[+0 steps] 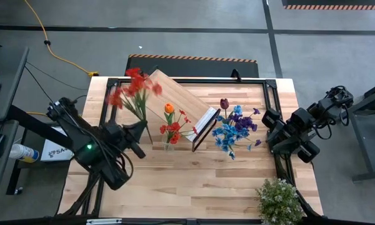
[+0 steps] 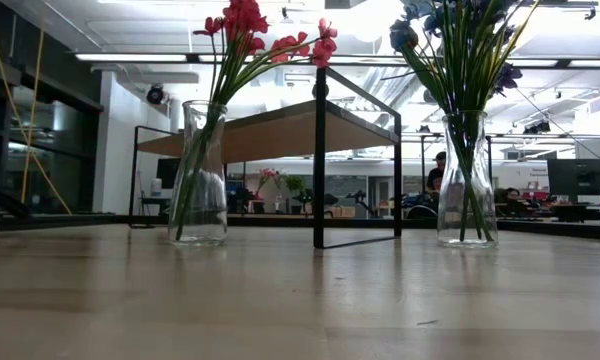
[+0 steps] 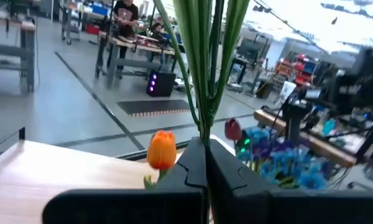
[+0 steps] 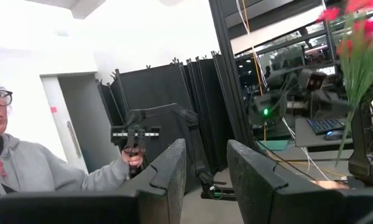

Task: Pick and place flowers into a vace then onto a shelf
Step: Put the red flowers into the left transparent flower vase, then put the left transparent flower vase with flowers on the shelf

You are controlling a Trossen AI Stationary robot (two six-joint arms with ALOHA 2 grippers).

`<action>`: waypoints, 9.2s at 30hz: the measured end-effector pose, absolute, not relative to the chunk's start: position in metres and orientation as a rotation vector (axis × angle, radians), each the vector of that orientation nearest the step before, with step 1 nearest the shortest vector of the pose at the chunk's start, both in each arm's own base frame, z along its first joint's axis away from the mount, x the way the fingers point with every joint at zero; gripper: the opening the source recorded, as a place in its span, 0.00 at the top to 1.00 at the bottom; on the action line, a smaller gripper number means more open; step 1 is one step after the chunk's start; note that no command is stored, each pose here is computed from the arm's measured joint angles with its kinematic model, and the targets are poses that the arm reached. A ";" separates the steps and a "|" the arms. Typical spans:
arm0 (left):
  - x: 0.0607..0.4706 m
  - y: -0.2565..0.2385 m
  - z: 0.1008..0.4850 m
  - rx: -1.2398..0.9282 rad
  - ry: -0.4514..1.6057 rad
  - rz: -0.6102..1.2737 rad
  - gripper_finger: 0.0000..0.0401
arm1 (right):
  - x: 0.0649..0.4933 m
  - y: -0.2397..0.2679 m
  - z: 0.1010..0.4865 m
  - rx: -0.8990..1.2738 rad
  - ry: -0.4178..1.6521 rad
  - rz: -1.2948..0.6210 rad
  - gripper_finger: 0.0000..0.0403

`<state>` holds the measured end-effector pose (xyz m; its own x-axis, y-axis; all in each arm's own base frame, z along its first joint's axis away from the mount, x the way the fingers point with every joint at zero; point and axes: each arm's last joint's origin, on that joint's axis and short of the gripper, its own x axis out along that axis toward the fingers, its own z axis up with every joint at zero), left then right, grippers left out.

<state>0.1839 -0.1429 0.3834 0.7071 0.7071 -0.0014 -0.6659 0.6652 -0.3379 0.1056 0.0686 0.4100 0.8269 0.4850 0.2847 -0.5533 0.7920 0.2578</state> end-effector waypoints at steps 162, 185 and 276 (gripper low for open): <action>0.144 -0.112 0.330 -0.665 -0.128 0.658 0.07 | 0.096 0.059 0.424 0.285 -0.384 0.462 0.73; 0.173 -0.154 0.310 -0.433 0.421 0.175 0.07 | 0.087 0.053 0.428 0.234 -0.448 0.447 0.73; 0.195 -0.167 0.246 -0.078 0.602 0.409 0.07 | 0.103 0.060 0.425 0.211 -0.420 0.328 0.73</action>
<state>0.1947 -0.1666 0.2458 0.7472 0.3507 -0.5646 -0.3954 0.9173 0.0465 0.1029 0.0599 0.4251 0.8617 0.2674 0.4313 -0.3538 0.9258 0.1328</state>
